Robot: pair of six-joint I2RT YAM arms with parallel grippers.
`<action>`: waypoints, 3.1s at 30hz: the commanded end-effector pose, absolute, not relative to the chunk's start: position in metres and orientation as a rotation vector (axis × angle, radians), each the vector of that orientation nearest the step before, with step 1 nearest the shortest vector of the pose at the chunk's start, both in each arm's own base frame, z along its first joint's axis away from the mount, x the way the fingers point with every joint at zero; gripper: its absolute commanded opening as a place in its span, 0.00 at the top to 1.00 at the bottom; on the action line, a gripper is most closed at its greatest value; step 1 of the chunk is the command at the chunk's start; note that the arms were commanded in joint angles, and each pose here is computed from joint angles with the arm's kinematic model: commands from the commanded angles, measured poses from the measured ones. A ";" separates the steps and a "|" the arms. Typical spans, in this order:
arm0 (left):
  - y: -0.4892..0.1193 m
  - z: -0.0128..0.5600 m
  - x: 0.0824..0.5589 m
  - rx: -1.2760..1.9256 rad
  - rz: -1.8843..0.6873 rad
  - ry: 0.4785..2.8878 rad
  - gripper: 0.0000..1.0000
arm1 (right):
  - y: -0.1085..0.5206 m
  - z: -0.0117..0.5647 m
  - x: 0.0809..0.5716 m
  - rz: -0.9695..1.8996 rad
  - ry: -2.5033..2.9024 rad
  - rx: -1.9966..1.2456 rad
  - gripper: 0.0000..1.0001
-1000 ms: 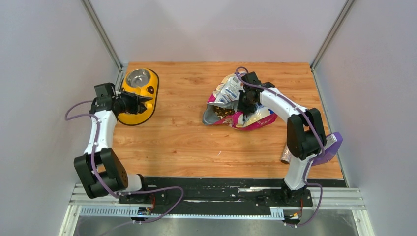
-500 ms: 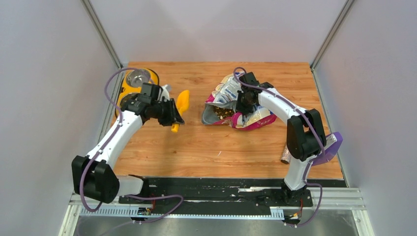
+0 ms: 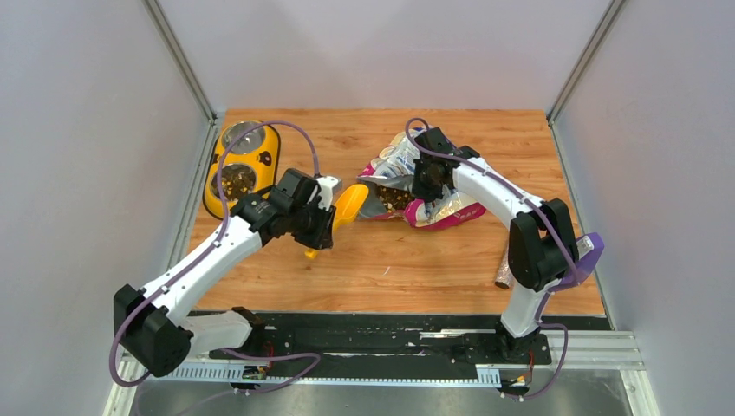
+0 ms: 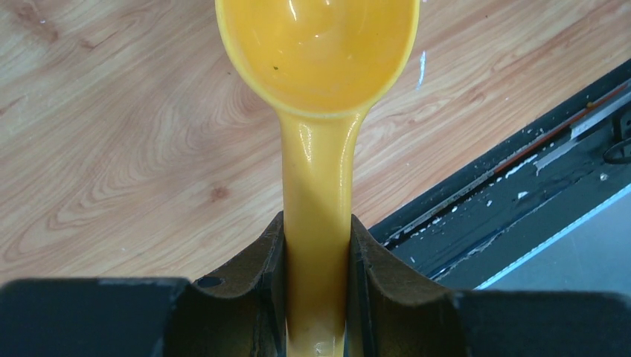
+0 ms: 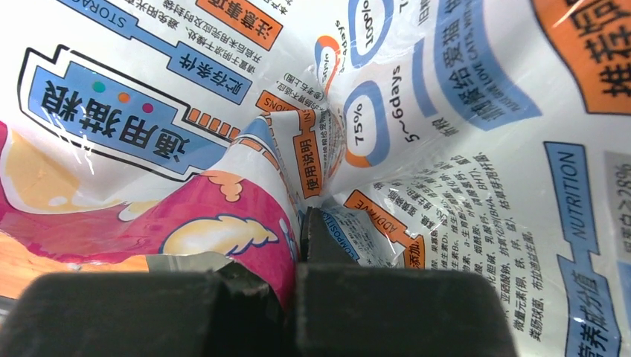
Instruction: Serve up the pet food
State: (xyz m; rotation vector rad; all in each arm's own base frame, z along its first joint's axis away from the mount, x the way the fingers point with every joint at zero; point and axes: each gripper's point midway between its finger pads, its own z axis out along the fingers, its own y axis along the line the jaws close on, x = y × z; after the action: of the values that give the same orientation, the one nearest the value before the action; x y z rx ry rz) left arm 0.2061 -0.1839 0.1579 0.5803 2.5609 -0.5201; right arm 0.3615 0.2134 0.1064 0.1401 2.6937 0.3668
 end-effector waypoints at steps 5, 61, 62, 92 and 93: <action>-0.183 0.156 0.212 0.795 -0.278 2.670 1.00 | 0.228 0.162 0.376 0.470 2.531 0.120 1.00; -0.274 0.070 0.323 0.843 0.005 2.765 1.00 | 0.180 0.063 0.366 0.283 2.683 0.293 1.00; -0.274 0.072 0.325 0.834 0.007 2.750 1.00 | 0.180 0.063 0.365 0.284 2.684 0.293 1.00; -0.254 0.107 0.282 0.784 -0.256 2.508 1.00 | 0.180 0.095 0.377 0.296 2.605 0.298 1.00; -0.252 0.106 0.278 0.782 -0.256 2.523 1.00 | 0.180 0.096 0.378 0.295 2.605 0.295 1.00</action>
State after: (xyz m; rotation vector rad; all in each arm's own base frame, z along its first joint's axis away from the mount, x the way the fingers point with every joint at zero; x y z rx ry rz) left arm 0.2796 -0.2436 0.0857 0.7919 2.5877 -0.1764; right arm 0.3706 0.1964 0.0840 0.2584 2.6402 0.3696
